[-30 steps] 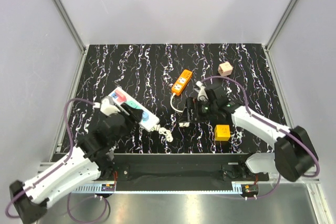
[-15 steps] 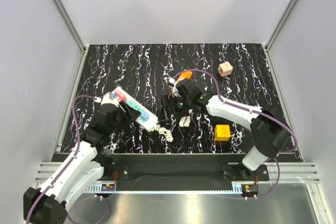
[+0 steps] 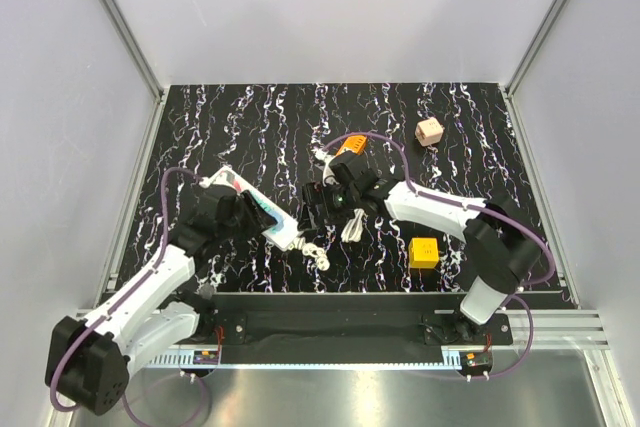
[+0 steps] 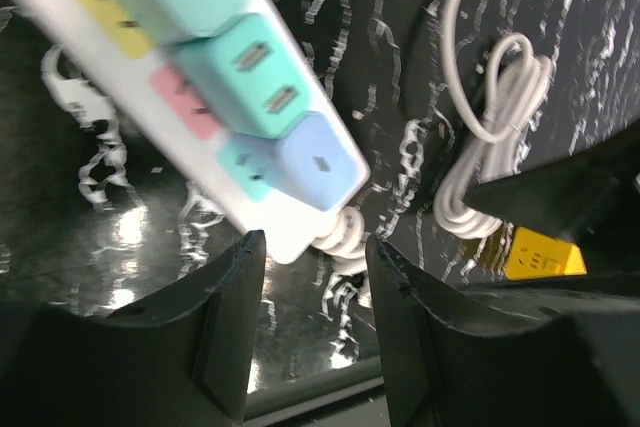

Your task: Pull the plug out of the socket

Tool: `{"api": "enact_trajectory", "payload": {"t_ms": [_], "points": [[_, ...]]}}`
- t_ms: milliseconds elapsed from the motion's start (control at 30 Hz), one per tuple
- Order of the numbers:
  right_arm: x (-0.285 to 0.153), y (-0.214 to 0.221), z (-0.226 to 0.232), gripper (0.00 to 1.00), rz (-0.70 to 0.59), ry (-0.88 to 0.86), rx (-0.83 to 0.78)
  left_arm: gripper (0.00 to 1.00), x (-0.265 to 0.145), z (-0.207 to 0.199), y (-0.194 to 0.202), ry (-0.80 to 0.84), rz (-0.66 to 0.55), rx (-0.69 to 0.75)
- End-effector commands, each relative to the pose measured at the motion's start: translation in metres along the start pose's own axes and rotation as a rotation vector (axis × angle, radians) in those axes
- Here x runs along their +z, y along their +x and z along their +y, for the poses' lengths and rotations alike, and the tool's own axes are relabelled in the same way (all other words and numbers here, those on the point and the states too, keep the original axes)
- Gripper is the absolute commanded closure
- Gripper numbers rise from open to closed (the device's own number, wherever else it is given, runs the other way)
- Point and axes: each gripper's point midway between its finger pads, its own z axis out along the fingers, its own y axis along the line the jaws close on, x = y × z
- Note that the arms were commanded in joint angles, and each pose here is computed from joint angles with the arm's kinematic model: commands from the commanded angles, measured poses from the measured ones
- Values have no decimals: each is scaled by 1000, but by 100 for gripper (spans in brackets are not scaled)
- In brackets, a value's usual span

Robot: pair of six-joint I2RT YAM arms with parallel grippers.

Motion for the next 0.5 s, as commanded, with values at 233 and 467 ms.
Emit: {"api": "enact_trajectory", "payload": {"t_ms": [233,467], "points": [[34,23,3,21,77,-150,-200,51,0,-32,-11,-33,-24,40],[54,34,-8,28,99,-150,-205,50,3,-23,-8,-108,-17,33]]}}
